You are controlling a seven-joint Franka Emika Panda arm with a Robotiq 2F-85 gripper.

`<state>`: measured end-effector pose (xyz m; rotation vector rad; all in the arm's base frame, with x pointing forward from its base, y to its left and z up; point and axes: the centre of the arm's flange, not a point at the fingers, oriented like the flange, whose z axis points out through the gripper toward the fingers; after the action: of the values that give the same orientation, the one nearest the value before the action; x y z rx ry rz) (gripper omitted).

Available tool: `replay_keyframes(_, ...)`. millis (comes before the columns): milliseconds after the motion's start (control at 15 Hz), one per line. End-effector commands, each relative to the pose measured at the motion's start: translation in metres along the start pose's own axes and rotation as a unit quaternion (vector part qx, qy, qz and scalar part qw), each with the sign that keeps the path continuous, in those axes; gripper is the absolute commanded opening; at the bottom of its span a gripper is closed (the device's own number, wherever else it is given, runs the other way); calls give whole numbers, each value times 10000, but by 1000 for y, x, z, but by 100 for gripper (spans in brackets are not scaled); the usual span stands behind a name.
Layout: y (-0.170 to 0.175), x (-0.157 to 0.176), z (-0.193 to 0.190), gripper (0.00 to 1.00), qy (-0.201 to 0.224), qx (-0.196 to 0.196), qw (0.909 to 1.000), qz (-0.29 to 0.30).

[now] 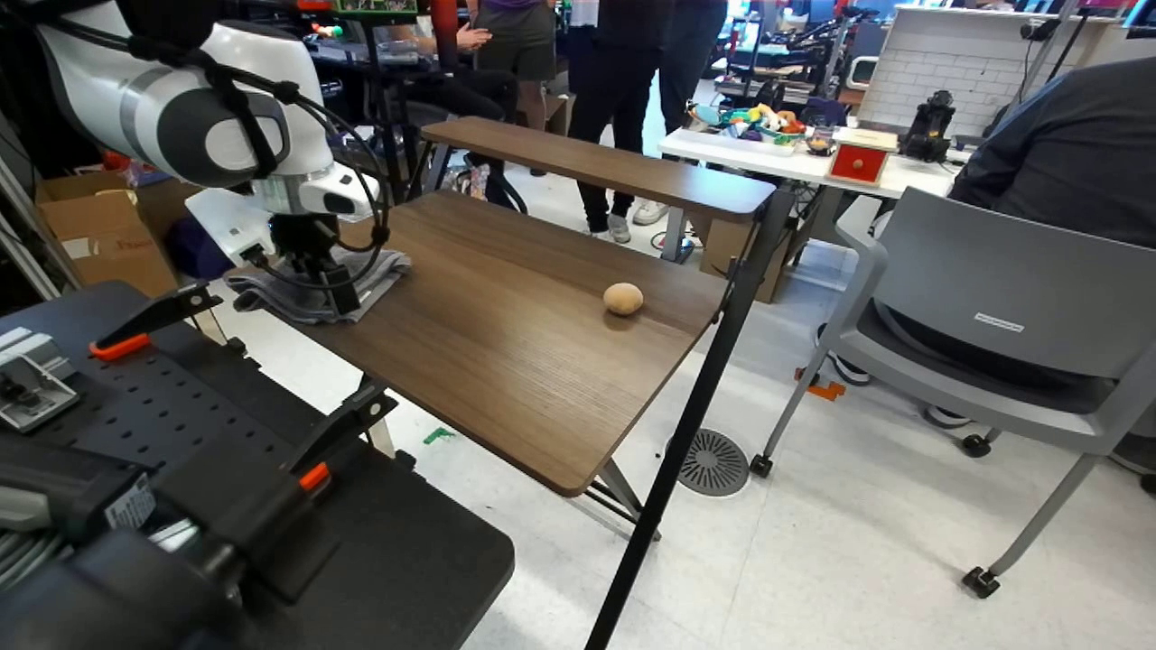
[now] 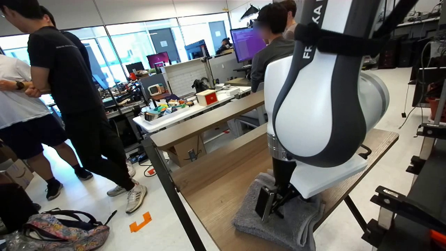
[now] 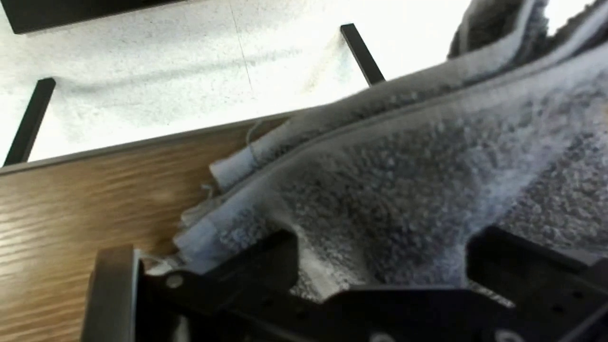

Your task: Move the ball to the right and use the cloth to wipe the table

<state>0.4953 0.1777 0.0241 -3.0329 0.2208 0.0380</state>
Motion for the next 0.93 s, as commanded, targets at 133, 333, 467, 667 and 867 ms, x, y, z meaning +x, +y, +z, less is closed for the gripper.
replay_keyframes(133,107,36,15,100,96,-833,9915,993)
replay_keyframes(333,164,41,8,100,90,-1322,9804,1456)
replay_keyframes(467,182,42,1,100,-48,-1434,9768,1593)
replay_keyframes(667,180,50,-22,100,144,-1227,9801,1556)
replay_keyframes(867,182,55,-15,100,114,-1356,9770,1644)
